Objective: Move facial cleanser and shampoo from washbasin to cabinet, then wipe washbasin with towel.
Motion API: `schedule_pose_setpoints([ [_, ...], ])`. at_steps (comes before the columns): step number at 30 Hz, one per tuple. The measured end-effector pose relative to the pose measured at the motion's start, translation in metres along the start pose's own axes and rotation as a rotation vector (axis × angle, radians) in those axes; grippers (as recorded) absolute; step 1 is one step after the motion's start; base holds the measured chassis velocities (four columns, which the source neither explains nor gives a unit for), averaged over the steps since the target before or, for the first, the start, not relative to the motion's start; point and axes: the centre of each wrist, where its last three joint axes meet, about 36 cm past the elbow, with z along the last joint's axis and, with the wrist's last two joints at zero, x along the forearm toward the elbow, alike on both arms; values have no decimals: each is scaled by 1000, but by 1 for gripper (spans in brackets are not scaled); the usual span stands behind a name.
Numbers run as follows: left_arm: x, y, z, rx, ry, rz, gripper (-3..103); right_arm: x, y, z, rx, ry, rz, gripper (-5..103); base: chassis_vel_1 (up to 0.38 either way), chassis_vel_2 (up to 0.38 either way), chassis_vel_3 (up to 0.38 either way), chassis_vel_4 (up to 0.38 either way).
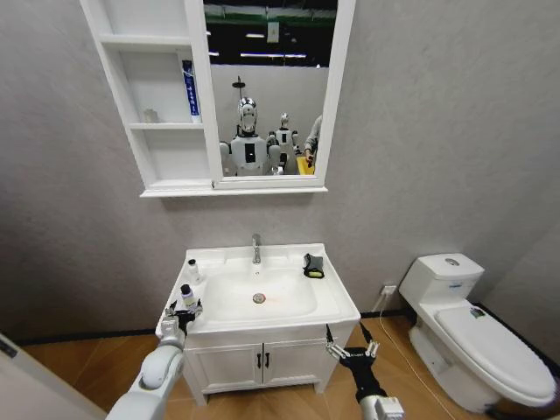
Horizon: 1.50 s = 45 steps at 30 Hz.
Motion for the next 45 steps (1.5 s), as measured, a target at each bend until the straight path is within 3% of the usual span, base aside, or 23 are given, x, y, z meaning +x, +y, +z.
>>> schedule_pose_setpoints([
  [7, -13, -6, -1, -3, -7, -75, 90, 3, -2, -3, 1, 0, 11, 100, 0, 0, 0, 0],
  [8, -15, -7, -1, 0, -4, -91, 83, 3, -2, -4, 1, -1, 13, 100, 0, 0, 0, 0],
  [12, -15, -7, 0, 2, 3, -94, 73, 3, -3, -4, 1, -3, 14, 100, 0, 0, 0, 0],
  [17, -8, -5, 0, 6, 9, -53, 50, 2, -3, -5, -1, -5, 18, 100, 0, 0, 0, 0],
  [20, -5, -6, -1, 13, 9, -35, 43, 3, -3, -5, -3, -5, 20, 100, 0, 0, 0, 0],
  [28, 18, 0, -16, 22, -38, 3, 43, 2, -2, -6, -8, -7, 27, 100, 0, 0, 0, 0],
  [30, 52, 10, -48, 17, -99, 23, 43, 2, -1, -6, -10, -11, 28, 100, 0, 0, 0, 0],
  [31, 52, 10, -48, 17, -99, 23, 43, 2, -1, -6, -10, -11, 28, 100, 0, 0, 0, 0],
  [33, 76, 22, -87, -9, -138, 35, 43, 0, 0, -6, -13, -15, 26, 100, 0, 0, 0, 0],
  [34, 76, 22, -87, -9, -138, 35, 43, 0, 0, -6, -13, -15, 26, 100, 0, 0, 0, 0],
  [36, 95, 35, -136, -48, -173, 58, 43, -2, 2, -5, -16, -16, 21, 100, 0, 0, 0, 0],
  [37, 107, 41, -178, -84, -200, 88, 43, -3, 3, -4, -18, -18, 17, 100, 0, 0, 0, 0],
  [38, 107, 41, -178, -84, -200, 88, 43, -3, 3, -4, -18, -18, 17, 100, 0, 0, 0, 0],
  [40, 119, 45, -230, -112, -235, 117, 43, -4, 4, -4, -20, -21, 14, 100, 0, 0, 0, 0],
  [41, 119, 45, -230, -112, -235, 117, 43, -4, 4, -4, -20, -21, 14, 100, 0, 0, 0, 0],
  [42, 122, 49, -260, -121, -252, 126, 43, -4, 5, -4, -21, -24, 14, 100, 0, 0, 0, 0],
  [45, 114, 61, -314, -134, -278, 110, 43, -5, 4, -7, -23, -34, 17, 100, 0, 0, 0, 0],
])
